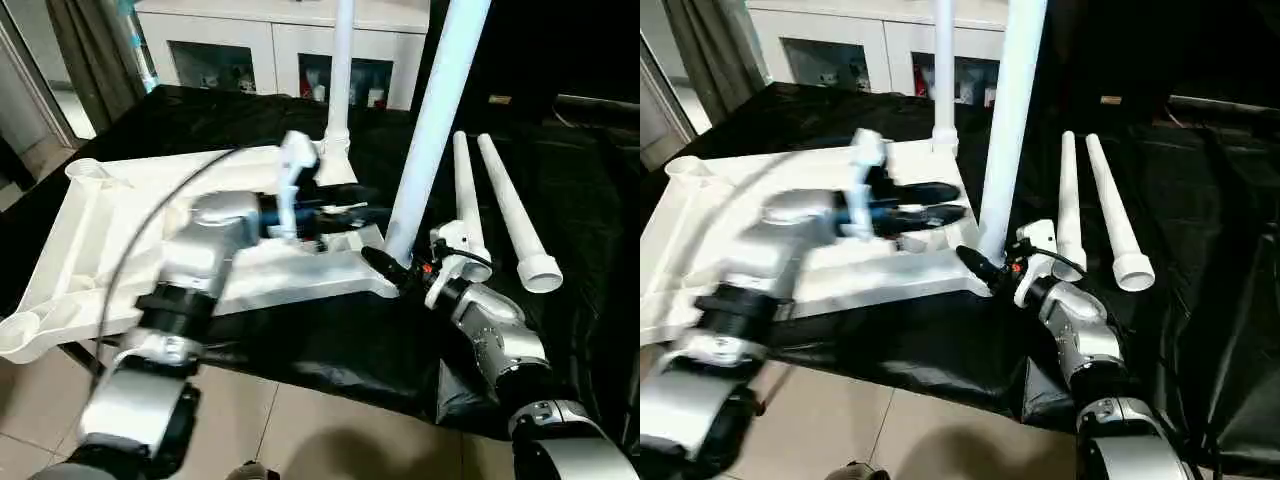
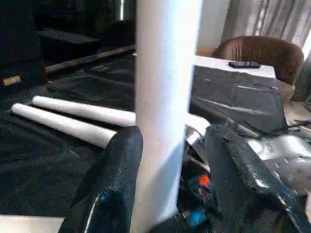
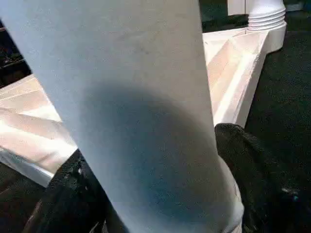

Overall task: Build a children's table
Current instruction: Insert table leg to table base

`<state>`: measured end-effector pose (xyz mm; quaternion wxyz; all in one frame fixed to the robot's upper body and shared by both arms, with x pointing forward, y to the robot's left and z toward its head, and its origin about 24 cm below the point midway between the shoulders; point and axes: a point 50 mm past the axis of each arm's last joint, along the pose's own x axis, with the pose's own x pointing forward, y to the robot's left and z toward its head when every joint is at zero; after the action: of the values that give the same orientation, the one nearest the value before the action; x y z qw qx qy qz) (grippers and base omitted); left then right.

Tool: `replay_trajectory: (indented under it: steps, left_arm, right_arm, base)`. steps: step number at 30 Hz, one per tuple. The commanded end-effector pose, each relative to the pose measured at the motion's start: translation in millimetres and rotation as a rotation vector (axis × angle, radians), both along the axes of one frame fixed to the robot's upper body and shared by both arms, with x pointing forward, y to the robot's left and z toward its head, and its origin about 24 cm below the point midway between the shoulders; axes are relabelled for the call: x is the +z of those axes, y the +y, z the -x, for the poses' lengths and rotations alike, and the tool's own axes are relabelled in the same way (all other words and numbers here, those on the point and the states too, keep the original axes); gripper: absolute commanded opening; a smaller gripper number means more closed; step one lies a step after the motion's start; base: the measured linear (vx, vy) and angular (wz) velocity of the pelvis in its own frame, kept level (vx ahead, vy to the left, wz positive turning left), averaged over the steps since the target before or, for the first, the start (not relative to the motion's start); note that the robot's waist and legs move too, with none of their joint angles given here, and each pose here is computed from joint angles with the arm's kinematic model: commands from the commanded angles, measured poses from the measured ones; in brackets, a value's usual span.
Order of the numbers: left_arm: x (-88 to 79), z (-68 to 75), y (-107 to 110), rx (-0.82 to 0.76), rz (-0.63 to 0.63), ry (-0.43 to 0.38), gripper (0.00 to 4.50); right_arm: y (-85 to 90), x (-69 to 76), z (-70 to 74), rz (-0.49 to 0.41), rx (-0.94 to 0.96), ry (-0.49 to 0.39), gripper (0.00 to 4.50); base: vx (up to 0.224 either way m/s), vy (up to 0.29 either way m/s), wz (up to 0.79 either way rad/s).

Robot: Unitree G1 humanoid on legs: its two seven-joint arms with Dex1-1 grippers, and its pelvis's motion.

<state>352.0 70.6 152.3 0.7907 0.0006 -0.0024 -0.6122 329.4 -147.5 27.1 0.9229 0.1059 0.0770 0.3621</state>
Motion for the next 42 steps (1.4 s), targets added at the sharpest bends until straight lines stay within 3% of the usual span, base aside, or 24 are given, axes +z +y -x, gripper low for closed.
replay_trajectory:
  steps: [1, 12, 22, 24, 26, 29, 32, 34, 36, 38, 42]
  left_arm:
    - [6.3, -2.6, -4, 0.005, 0.008, -0.008, 2.69]
    - [18.4, 0.4, -38, -0.081, 0.105, 0.0, 3.54]
    - [28.4, -16.8, -46, 0.087, 0.122, -0.039, 4.41]
    - [32.4, -16.9, -45, 0.064, 0.167, -0.005, 4.03]
    - [35.6, -15.4, -45, 0.024, 0.205, 0.026, 4.09]
    - [35.9, -16.0, -46, 0.024, 0.21, 0.027, 3.56]
    - [36.3, -17.0, -46, 0.032, 0.216, 0.032, 3.53]
    - [36.9, -17.5, -46, 0.031, 0.219, 0.039, 3.12]
    - [37.6, -17.2, -46, 0.024, 0.219, 0.04, 3.12]
    - [37.9, -16.9, -46, 0.017, 0.218, 0.04, 2.72]
    - [38.5, -15.6, -47, -0.004, 0.213, 0.039, 2.43]
  right_arm:
    - [-7.5, -22.8, 10.2, 0.046, -0.016, 0.122, 2.84]
    - [-6.2, -24.7, 11.5, 0.062, 0.003, 0.128, 2.83]
    - [-4.7, -22.9, 10.0, 0.062, 0.01, 0.125, 2.83]
    - [-5.3, -22.4, 9.8, 0.062, 0.01, 0.123, 2.83]
    - [-6.0, -22.0, 9.4, 0.064, 0.009, 0.121, 2.83]
    - [-5.9, -21.9, 9.1, 0.065, 0.008, 0.121, 2.83]
    - [-5.9, -21.6, 8.7, 0.065, 0.007, 0.12, 2.83]
    - [-6.0, -21.1, 8.2, 0.064, 0.005, 0.119, 2.83]
    - [-6.1, -20.8, 7.9, 0.064, 0.004, 0.118, 2.83]
    - [-6.2, -20.6, 7.6, 0.065, 0.003, 0.117, 2.83]
    - [-6.5, -20.2, 7.0, 0.068, 0.0, 0.119, 2.83]
  base:
    - [0.0, 0.0, 0.0]
    - [0.0, 0.0, 0.0]
    - [0.0, 0.0, 0.0]
    - [0.0, 0.0, 0.0]
    - [0.0, 0.0, 0.0]
    - [0.0, 0.0, 0.0]
    - [0.0, 0.0, 0.0]
    - [0.0, 0.0, 0.0]
    - [0.0, 0.0, 0.0]
    - [0.0, 0.0, 0.0]
    - [0.0, 0.0, 0.0]
